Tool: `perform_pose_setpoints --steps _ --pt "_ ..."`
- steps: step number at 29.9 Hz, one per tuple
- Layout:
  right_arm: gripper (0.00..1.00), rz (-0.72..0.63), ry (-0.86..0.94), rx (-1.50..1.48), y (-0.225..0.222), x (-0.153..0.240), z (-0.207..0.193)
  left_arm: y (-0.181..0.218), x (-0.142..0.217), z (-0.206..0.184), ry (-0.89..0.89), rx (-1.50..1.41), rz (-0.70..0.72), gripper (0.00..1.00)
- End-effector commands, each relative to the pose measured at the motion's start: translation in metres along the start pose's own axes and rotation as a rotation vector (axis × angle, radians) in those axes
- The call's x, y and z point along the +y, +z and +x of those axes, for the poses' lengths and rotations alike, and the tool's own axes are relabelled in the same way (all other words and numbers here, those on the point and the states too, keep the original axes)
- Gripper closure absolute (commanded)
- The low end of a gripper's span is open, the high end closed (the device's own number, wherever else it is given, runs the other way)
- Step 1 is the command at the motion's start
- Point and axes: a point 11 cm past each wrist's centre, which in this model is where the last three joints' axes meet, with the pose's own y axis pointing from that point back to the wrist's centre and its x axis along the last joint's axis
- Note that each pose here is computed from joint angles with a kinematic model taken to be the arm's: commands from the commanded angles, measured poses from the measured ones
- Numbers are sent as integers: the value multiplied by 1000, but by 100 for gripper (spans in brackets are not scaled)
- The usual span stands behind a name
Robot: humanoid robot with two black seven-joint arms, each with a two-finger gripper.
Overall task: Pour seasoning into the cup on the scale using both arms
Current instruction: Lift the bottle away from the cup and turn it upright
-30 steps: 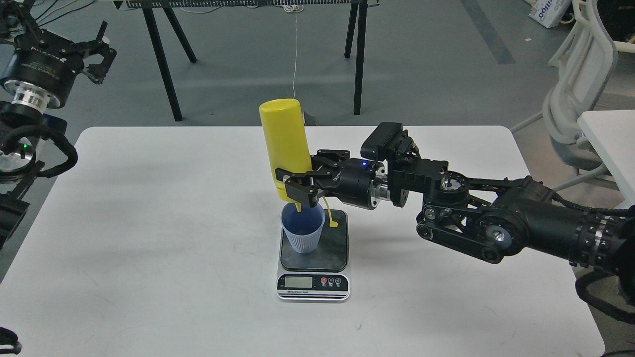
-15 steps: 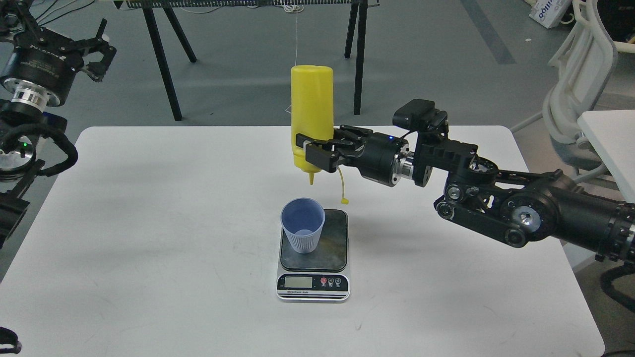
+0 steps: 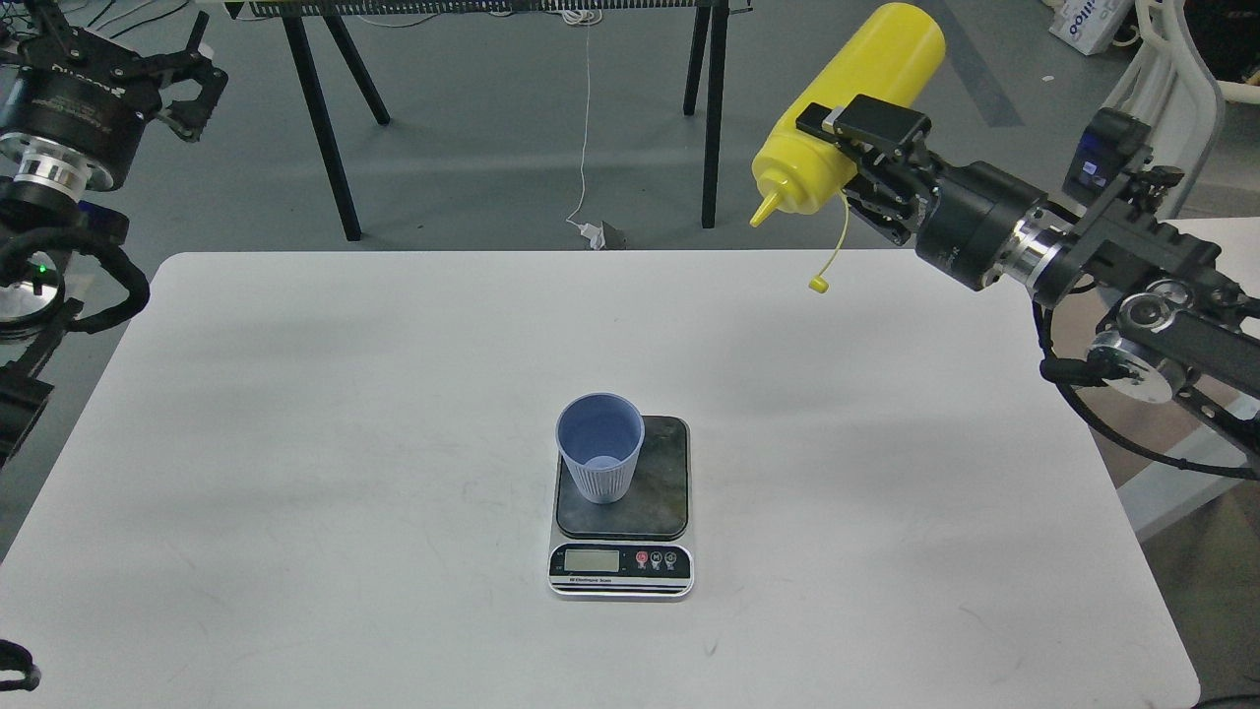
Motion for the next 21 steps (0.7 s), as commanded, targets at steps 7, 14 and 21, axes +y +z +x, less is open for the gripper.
perform_pose_setpoints --steps 7,14,21 --pt "72 -13 181 -579 50 56 24 1 1 2 6 3 -6 0" --pt "72 70 254 -908 82 101 20 -4 1 1 5 11 -1 0" --pt "71 136 293 -1148 111 137 1 -4 -1 -6 -1 9 8 0"
